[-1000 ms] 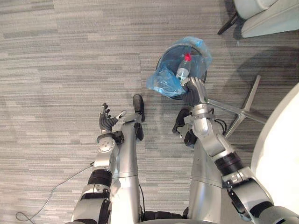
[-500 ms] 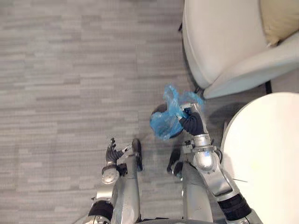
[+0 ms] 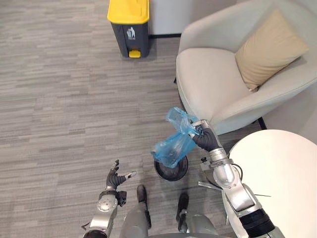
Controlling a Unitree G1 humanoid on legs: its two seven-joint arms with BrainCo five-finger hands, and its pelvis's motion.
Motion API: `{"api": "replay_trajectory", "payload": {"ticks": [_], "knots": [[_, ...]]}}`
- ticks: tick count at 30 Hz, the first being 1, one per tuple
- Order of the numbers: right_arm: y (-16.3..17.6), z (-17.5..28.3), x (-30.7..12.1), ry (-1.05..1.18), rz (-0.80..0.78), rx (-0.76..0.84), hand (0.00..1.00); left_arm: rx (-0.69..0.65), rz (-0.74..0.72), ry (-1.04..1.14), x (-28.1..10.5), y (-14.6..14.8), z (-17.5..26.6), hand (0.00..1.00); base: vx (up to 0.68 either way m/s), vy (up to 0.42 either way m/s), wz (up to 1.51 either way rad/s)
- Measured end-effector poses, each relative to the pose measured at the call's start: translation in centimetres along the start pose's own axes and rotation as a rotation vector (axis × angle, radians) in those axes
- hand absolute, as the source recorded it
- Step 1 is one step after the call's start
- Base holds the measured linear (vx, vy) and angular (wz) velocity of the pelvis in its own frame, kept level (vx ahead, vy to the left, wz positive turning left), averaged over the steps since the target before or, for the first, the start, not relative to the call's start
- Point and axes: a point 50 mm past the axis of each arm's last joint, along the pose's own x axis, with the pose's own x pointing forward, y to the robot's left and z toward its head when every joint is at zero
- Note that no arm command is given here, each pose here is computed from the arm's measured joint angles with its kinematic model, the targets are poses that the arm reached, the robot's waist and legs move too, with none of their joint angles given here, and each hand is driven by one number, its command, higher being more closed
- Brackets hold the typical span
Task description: Gather rubbish on tea table into small bin, then transfer packed bag to large trash can.
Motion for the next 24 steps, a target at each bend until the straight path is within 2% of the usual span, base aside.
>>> {"api": "replay_trajectory", "payload": {"ticks": [12,24], "knots": [[-1.2,-0.1,0.4,-0.024,0.101,0.006,1.0,0.019,-0.016,-0.123,-1.4,1.6,1.9,0.0,0.05,0.019,-0.05],[-0.7,1.1,1.5,-0.075,0.135,0.082,1.0,-0.081,-0.044,-0.388,-2.2,-0.3,8.0,0.0,0.01,0.002,0.0]]}}
